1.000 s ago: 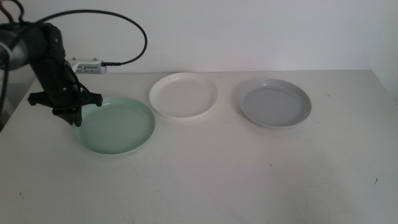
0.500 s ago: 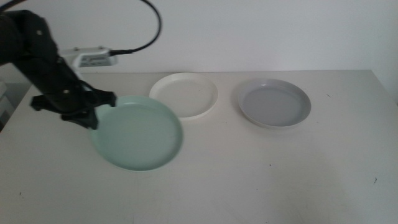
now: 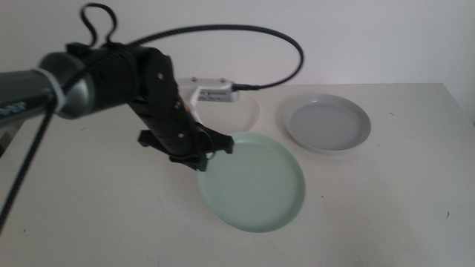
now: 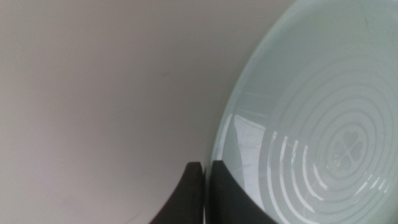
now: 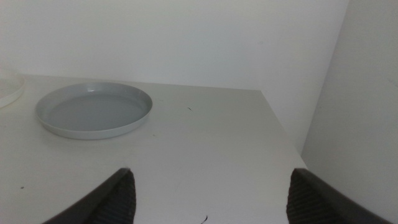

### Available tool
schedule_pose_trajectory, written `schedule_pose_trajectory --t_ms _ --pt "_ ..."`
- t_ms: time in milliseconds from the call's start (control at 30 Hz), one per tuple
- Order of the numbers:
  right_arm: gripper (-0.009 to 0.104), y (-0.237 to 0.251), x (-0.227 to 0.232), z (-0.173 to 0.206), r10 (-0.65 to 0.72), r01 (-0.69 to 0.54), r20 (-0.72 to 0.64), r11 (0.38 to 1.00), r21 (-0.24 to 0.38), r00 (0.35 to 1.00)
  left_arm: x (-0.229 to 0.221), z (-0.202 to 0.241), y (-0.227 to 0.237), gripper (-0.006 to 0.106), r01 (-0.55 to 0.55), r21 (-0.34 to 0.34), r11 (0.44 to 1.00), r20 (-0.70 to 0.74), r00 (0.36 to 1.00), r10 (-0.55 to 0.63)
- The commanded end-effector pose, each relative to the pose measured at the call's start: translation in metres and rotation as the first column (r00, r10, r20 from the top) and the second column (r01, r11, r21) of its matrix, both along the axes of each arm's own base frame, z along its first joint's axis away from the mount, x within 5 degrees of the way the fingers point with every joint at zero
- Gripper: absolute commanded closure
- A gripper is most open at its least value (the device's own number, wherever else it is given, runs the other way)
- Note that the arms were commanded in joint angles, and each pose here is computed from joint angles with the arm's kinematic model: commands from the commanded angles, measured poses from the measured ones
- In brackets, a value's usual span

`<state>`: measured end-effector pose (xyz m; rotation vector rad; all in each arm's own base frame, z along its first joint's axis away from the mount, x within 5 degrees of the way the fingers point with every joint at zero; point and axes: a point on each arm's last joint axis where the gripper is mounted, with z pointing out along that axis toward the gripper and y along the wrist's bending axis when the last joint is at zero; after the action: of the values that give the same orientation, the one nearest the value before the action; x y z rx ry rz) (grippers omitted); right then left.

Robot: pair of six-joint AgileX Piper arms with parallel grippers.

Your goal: Stack the three bowls on top of each other.

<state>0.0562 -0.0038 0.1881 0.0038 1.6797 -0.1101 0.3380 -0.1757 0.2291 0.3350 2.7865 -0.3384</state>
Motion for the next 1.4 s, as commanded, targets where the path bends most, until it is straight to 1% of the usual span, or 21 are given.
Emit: schedule_pose_trajectory --t_ms 0,200,567,633,700,800,867,967,1033,1067,1100,1167,1267,1367 --pt "0.033 -0.001 -0.002 0.011 -0.012 0.014 0.113 1.000 -0.016 0.993 -0.002 0.022 -0.017 0.100 0.006 -0.084 0.996 0.099 0.995 0.002" --pt "0.033 -0.001 -0.002 0.011 -0.012 0.014 0.113 1.000 -0.016 0.993 -0.001 0.003 -0.036 0.100 0.025 -0.103 0.994 0.088 0.996 -0.016" --pt "0.033 -0.001 -0.002 0.011 -0.012 0.014 0.113 1.000 -0.016 0.993 0.005 -0.028 -0.040 0.099 0.016 -0.070 0.997 0.014 1.000 -0.015" --pt "0.033 -0.001 -0.002 0.011 -0.012 0.014 0.113 1.000 -0.016 0.993 0.005 -0.030 -0.040 0.097 0.014 -0.068 0.998 0.010 1.000 -0.013" --pt "0.033 -0.001 -0.002 0.011 -0.012 0.014 0.113 1.000 -0.016 0.993 0.005 -0.030 -0.040 0.091 0.014 -0.068 0.998 0.011 1.000 -0.013" --pt "0.033 -0.001 -0.002 0.011 -0.012 0.014 0.113 1.000 -0.016 0.993 0.005 -0.029 -0.040 0.073 0.013 -0.070 0.997 0.014 1.000 -0.012" --pt "0.033 -0.001 -0.002 0.011 -0.012 0.014 0.113 1.000 -0.016 0.993 0.005 -0.029 -0.040 0.053 0.016 -0.068 0.998 0.016 1.000 -0.015" --pt "0.033 -0.001 -0.002 0.011 -0.012 0.014 0.113 1.000 -0.016 0.993 0.006 -0.029 -0.039 0.019 0.029 -0.054 0.998 0.020 0.999 -0.028" --pt "0.033 -0.001 -0.002 0.011 -0.012 0.014 0.113 1.000 -0.016 0.993 0.006 -0.024 -0.039 0.003 0.042 -0.049 0.998 0.024 0.999 -0.041" --pt "0.033 -0.001 -0.002 0.011 -0.012 0.014 0.113 1.000 -0.016 0.993 0.006 -0.019 -0.039 -0.003 0.052 -0.049 0.997 0.029 0.998 -0.051" --pt "0.033 -0.001 -0.002 0.011 -0.012 0.014 0.113 1.000 -0.016 0.993 0.007 -0.014 -0.040 -0.005 0.060 -0.049 0.997 0.037 0.998 -0.059" --pt "0.033 -0.001 -0.002 0.011 -0.012 0.014 0.113 1.000 -0.016 0.993 0.008 0.001 -0.040 -0.005 0.076 -0.043 0.996 0.056 0.996 -0.074" --pt "0.033 -0.001 -0.002 0.011 -0.012 0.014 0.113 1.000 -0.016 0.993 0.008 0.024 -0.036 -0.005 0.092 -0.011 0.996 0.091 0.992 -0.091" --pt "0.033 -0.001 -0.002 0.011 -0.012 0.014 0.113 1.000 -0.016 0.993 0.006 0.057 -0.028 -0.005 0.050 0.029 0.998 0.138 0.989 -0.054"
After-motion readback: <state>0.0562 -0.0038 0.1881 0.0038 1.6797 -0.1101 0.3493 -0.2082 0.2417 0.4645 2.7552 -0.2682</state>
